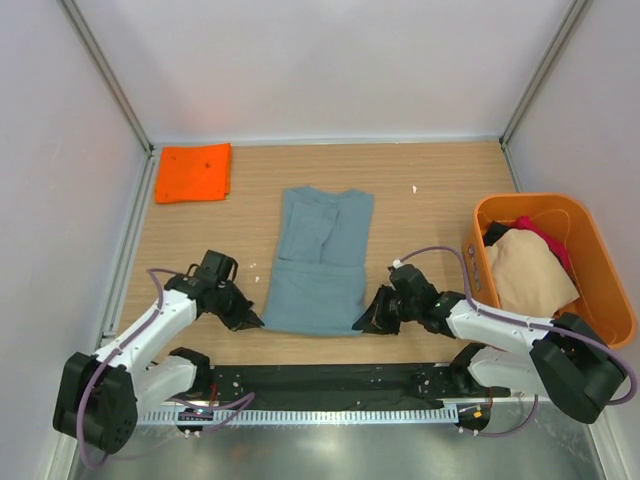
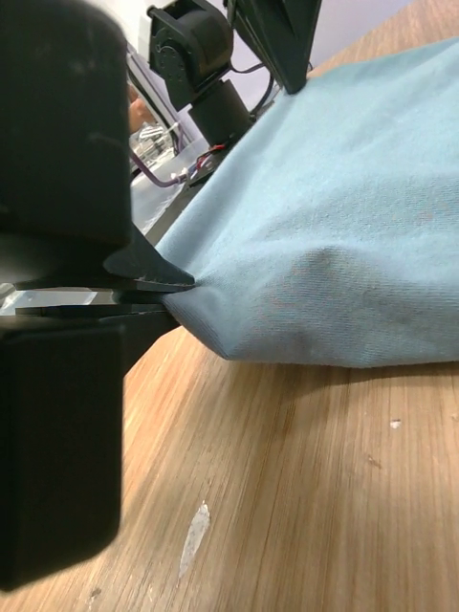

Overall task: Fold and stack the t-shirts
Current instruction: Fold the tshirt

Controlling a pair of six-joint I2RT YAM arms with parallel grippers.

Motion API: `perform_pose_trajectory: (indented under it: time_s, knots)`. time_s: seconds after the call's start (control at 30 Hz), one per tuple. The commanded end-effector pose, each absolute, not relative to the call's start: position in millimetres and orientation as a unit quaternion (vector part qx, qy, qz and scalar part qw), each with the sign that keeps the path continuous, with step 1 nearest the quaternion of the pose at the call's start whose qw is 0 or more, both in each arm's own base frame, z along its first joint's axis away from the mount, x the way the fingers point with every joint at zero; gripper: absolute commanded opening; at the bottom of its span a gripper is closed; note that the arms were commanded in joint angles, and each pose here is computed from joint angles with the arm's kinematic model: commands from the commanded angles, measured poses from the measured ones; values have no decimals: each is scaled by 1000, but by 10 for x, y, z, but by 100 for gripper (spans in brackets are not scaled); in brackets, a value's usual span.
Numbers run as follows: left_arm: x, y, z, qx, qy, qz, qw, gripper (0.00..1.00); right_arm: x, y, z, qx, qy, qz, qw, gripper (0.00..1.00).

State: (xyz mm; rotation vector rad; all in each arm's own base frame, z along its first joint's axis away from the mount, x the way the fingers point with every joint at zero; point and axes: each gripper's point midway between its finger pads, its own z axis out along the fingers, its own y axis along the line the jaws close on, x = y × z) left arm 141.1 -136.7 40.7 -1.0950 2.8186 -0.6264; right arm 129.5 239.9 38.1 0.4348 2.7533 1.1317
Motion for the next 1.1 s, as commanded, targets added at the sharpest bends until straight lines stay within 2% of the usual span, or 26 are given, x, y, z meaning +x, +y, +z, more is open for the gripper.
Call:
perform_pose_trajectory:
  time_s: [0.0, 0.17, 0.4, 0.47, 0.53, 0.57, 0.8, 0.93, 1.07]
  knots:
    - [1564, -1293, 642, -325, 927, -177, 66, 0, 1343, 2478, 512, 142, 910, 385, 62, 1]
    - [1867, -1351, 984, -289, 936, -173, 106, 0, 1428, 2522, 794, 131, 900, 413, 40, 1]
    - [2568, -1573, 1475, -263, 928, -203, 169, 0, 2123, 2425, 1391, 124, 888, 440, 38, 1]
    - [2858, -1652, 1721, -251, 922, -219, 199, 0, 2279, 2374, 1409, 121, 888, 443, 26, 1]
    - [3092, -1700, 1734, -244, 924, -216, 201, 0, 2503, 2408, 1464, 119, 884, 452, 13, 1]
    - [3278, -1746, 1951, -240, 916, -229, 225, 0, 2616, 2380, 1492, 119, 881, 457, 18, 1]
    - [4131, -1881, 2146, -246, 902, -261, 241, 0, 3404, 2438, 1744, 121, 855, 503, 33, 1]
    - [4505, -2025, 1996, -244, 900, -287, 219, 0, 3763, 2389, 1746, 135, 844, 518, 40, 1]
    - [4823, -2137, 2020, -239, 892, -306, 229, 0, 4004, 2314, 1717, 157, 828, 536, 45, 1]
